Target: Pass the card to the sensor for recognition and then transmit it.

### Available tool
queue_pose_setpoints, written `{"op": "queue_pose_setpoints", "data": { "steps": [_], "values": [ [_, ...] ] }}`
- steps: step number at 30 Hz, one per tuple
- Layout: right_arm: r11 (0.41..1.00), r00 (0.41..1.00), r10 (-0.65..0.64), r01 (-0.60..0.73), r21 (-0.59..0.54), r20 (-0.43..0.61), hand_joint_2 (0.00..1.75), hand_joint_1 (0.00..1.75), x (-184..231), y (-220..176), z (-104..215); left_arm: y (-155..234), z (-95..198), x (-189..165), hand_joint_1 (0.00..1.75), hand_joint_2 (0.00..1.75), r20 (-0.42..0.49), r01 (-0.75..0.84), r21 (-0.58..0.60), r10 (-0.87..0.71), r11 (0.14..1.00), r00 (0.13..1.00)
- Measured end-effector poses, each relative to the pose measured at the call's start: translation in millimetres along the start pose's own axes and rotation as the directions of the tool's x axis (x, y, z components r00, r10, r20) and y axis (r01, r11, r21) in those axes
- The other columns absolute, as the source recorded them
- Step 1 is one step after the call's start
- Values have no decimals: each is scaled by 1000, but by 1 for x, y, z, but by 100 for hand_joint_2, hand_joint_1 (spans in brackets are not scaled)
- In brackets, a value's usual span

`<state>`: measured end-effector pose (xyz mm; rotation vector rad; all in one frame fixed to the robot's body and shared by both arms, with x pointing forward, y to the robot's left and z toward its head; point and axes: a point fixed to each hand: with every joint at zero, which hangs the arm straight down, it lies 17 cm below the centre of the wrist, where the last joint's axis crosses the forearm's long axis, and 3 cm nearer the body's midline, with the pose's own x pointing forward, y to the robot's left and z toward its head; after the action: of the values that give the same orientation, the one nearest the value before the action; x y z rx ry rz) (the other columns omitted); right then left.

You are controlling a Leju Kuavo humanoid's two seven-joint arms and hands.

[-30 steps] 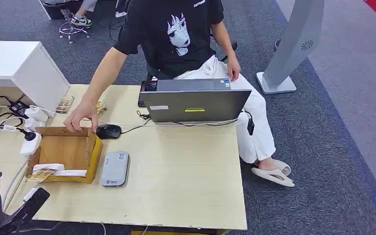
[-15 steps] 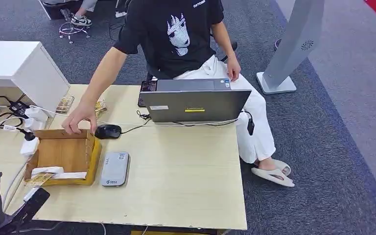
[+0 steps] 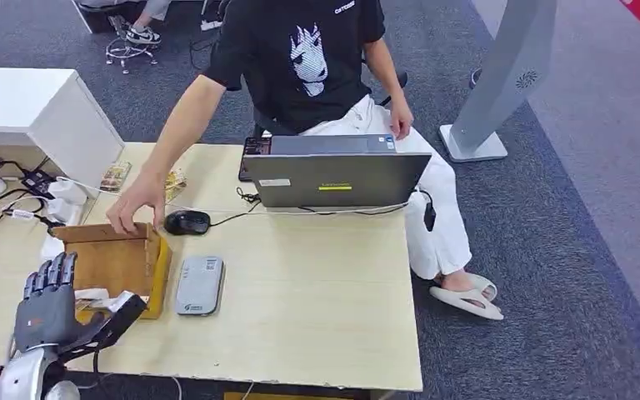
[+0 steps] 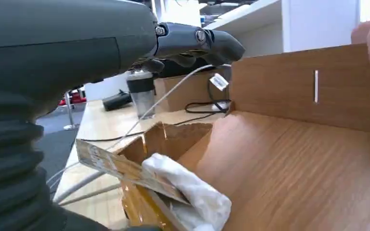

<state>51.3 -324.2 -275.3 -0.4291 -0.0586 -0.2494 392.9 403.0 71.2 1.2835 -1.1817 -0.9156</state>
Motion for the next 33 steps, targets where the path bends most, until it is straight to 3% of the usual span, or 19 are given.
{"op": "queue_pose_setpoints", "data": {
  "steps": [8,26,27,33],
  "values": [
    [1000,1000,1,-1,-3,2,175,0,0,-2,-1,-10,-1,18,0,175,45,2,-25,-1,1000,999],
    [1000,1000,1,-1,-5,1,175,0,0,-3,-1,-17,-1,19,0,175,52,7,-41,-5,999,999],
    [1000,1000,1,-1,-5,2,175,0,0,-3,-1,-17,-1,19,19,175,52,7,-42,-5,999,999],
    [1000,1000,9,-9,4,12,175,0,3,-1,-1,-19,-1,23,17,175,66,16,-50,-13,999,998]
  ]
}}
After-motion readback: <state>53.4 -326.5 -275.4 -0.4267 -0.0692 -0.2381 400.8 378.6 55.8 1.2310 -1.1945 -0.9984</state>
